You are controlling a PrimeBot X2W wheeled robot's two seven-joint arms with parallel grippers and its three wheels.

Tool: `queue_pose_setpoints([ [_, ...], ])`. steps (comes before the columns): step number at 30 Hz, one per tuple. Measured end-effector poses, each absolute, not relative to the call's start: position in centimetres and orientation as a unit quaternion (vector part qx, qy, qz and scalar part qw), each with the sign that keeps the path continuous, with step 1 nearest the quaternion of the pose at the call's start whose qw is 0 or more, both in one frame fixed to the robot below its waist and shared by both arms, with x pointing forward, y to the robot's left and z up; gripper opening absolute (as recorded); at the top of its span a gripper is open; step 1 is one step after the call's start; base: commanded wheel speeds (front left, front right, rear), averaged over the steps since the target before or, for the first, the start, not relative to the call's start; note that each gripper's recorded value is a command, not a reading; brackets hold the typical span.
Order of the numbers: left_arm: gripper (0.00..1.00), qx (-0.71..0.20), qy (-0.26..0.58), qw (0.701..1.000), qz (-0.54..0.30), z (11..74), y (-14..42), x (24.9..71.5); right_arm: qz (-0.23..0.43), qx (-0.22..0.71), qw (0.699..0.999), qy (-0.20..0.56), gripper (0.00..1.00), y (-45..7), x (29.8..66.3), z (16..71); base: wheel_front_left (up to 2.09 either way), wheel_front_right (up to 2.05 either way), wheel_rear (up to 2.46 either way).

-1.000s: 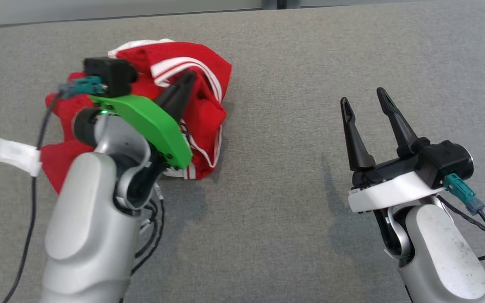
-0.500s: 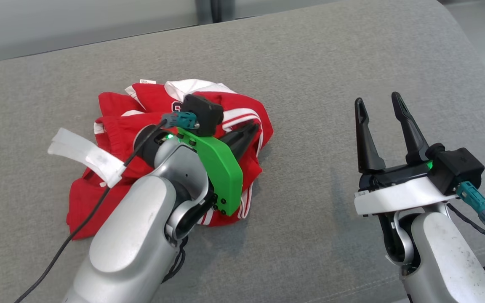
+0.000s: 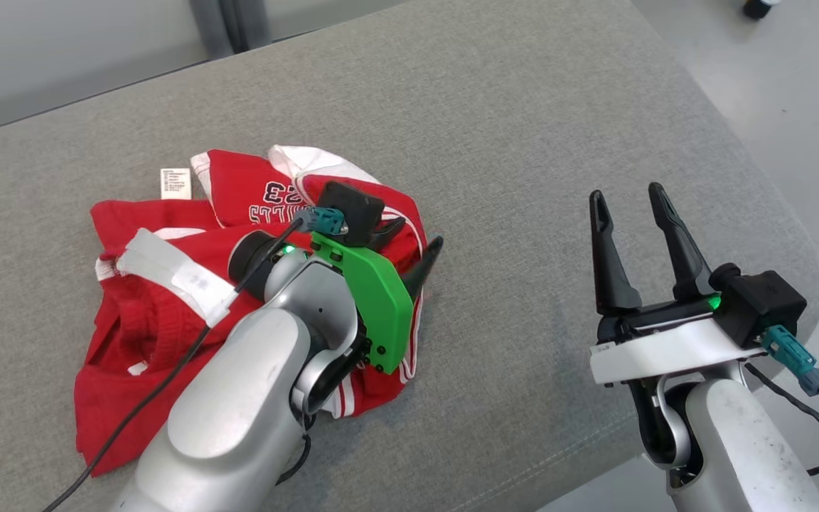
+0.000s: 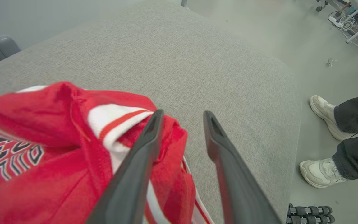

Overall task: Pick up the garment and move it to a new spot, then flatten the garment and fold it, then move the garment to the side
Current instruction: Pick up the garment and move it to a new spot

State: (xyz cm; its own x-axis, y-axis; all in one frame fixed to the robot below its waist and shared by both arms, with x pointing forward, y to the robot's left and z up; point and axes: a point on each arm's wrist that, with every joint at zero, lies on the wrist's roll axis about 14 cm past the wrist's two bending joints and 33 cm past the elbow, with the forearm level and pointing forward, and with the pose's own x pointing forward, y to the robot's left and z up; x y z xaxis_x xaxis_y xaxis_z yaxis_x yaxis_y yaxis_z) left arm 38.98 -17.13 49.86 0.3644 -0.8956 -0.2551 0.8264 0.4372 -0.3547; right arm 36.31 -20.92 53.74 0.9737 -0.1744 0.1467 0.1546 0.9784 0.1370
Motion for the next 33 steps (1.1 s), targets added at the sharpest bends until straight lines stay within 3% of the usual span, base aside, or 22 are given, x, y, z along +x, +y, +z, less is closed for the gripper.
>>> queue_pose_setpoints([
  [6, 1.00, -0.040, 0.188, 0.810, -0.554, 49.3, -18.4, 37.6, -0.100, 0.048, 0.991, -0.075, 1.00, -22.1, 36.0, 53.5, 0.00, 0.00, 0.00],
  [16, 1.00, -0.058, 0.040, 0.858, -0.509, 57.9, -15.0, 41.8, -0.050, 0.043, 0.995, -0.069, 1.00, -19.4, 37.2, 52.8, 0.00, 0.00, 0.00],
  [22, 1.00, -0.006, 0.139, 0.909, -0.392, 51.1, -5.8, 45.0, -0.023, 0.051, 0.996, -0.064, 1.00, -17.7, 37.1, 52.5, 0.00, 0.00, 0.00],
  [28, 1.00, 0.003, 0.206, 0.929, -0.308, 46.9, 1.3, 44.6, 0.012, 0.057, 0.996, -0.064, 1.00, -15.7, 37.0, 52.5, 0.00, 0.00, 0.00],
  [33, 1.00, -0.042, 0.234, 0.925, -0.296, 46.0, 1.8, 43.3, 0.025, 0.057, 0.996, -0.071, 1.00, -15.0, 37.0, 52.9, 0.00, 0.00, 0.00],
])
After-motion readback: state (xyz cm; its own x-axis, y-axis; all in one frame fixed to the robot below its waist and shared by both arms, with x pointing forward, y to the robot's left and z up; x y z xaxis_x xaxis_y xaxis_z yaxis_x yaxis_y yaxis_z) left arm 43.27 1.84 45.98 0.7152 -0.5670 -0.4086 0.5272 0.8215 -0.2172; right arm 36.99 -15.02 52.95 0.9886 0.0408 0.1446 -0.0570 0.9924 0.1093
